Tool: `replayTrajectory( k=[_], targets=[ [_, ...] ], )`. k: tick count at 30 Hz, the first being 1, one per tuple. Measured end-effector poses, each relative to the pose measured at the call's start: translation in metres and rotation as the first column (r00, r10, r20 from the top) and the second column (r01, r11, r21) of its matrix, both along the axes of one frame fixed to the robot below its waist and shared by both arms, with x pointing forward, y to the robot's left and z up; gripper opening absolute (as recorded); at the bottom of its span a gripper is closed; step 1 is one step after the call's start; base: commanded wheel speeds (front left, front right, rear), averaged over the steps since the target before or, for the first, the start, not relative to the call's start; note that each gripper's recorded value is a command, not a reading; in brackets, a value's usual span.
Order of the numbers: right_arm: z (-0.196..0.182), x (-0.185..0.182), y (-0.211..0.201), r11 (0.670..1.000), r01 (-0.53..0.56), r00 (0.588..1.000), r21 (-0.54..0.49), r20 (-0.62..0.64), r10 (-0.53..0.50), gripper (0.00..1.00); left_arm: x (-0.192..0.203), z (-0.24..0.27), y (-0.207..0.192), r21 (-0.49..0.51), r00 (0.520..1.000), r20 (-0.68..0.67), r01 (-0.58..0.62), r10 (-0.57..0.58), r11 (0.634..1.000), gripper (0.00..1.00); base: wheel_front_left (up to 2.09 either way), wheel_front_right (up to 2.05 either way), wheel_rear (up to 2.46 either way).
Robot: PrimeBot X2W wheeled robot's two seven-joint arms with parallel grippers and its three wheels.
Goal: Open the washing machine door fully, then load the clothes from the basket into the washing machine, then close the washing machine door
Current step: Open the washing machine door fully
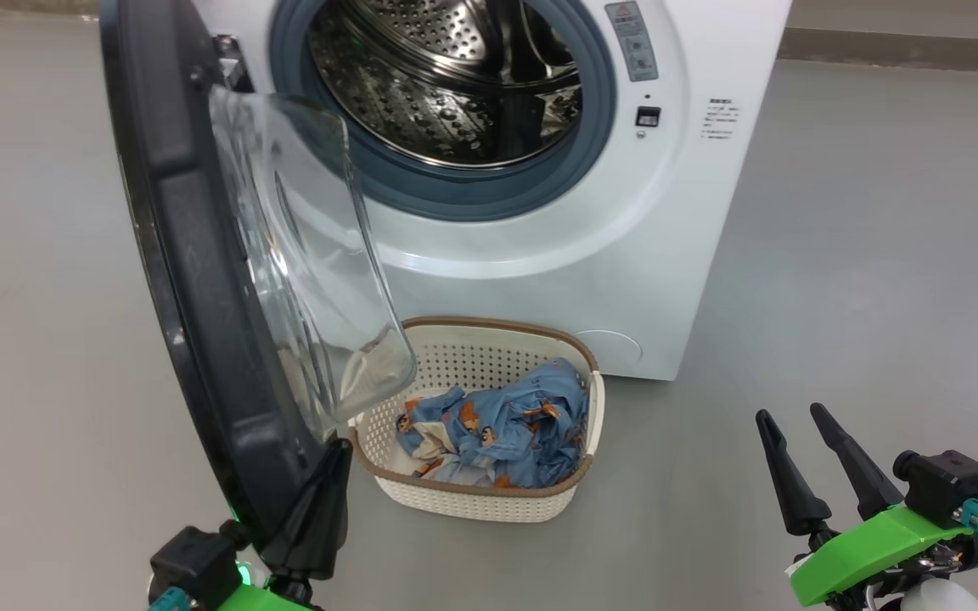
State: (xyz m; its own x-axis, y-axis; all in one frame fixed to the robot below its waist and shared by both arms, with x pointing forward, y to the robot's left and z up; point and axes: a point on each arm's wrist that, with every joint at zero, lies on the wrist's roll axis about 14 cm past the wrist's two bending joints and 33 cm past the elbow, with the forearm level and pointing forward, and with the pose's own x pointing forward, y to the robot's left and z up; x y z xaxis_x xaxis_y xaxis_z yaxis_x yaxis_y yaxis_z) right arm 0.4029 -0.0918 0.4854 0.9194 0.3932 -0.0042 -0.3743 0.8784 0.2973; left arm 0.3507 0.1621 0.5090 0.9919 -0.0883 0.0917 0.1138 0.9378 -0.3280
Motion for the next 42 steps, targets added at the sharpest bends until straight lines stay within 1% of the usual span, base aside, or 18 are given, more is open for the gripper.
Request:
replayTrajectory(
  k=[8, 9, 11, 18, 21, 29, 37, 42],
  targets=[
    [0.002, 0.004, 0.02, 0.999, -0.05, 0.999, 0.004, 0.003, 0.05, 1.0, -0.011, -0.003, 0.031, 0.031, 0.996, -0.015, -0.084, 0.084, 0.996, 0.0, 0.0, 0.0, 0.0],
    [0.001, 0.004, 0.025, 0.998, -0.063, 0.998, 0.008, 0.002, 0.063, 1.0, -0.014, -0.004, 0.04, 0.035, 0.993, -0.022, -0.111, 0.112, 0.993, 0.0, 0.0, 0.0, 0.0],
    [0.001, 0.005, 0.031, 0.997, -0.076, 0.997, 0.01, 0.001, 0.076, 1.0, -0.017, -0.006, 0.049, 0.044, 0.991, -0.034, -0.131, 0.133, 0.99, 0.0, 0.0, 0.0, 0.0],
    [-0.002, 0.008, 0.045, 0.994, -0.112, 0.994, 0.016, -0.009, 0.112, 1.0, -0.025, -0.014, 0.084, 0.109, 0.975, -0.093, -0.19, 0.2, 0.976, 0.0, 0.0, 0.0, 0.0],
    [-0.004, 0.008, 0.05, 0.992, -0.122, 0.992, 0.02, -0.014, 0.122, 1.0, -0.029, -0.017, 0.102, 0.121, 0.964, -0.119, -0.226, 0.24, 0.967, 0.0, 0.0, 0.0, 0.0],
    [-0.006, 0.012, 0.061, 0.99, -0.14, 0.99, 0.033, -0.022, 0.141, 1.0, -0.038, -0.019, 0.149, 0.106, 0.924, -0.164, -0.331, 0.345, 0.938, 0.0, 0.0, 0.0, 0.0],
    [-0.012, 0.014, 0.079, 0.982, -0.182, 0.982, 0.043, -0.038, 0.184, 1.0, -0.04, -0.022, 0.188, 0.158, 0.886, -0.205, -0.389, 0.416, 0.908, 0.0, 0.0, 0.0, 0.0],
    [-0.011, 0.023, 0.091, 0.977, -0.206, 0.978, 0.054, -0.032, 0.208, 1.0, -0.038, -0.023, 0.215, 0.196, 0.856, -0.227, -0.426, 0.464, 0.883, 0.0, 0.0, 0.0, 0.0]
  ],
)
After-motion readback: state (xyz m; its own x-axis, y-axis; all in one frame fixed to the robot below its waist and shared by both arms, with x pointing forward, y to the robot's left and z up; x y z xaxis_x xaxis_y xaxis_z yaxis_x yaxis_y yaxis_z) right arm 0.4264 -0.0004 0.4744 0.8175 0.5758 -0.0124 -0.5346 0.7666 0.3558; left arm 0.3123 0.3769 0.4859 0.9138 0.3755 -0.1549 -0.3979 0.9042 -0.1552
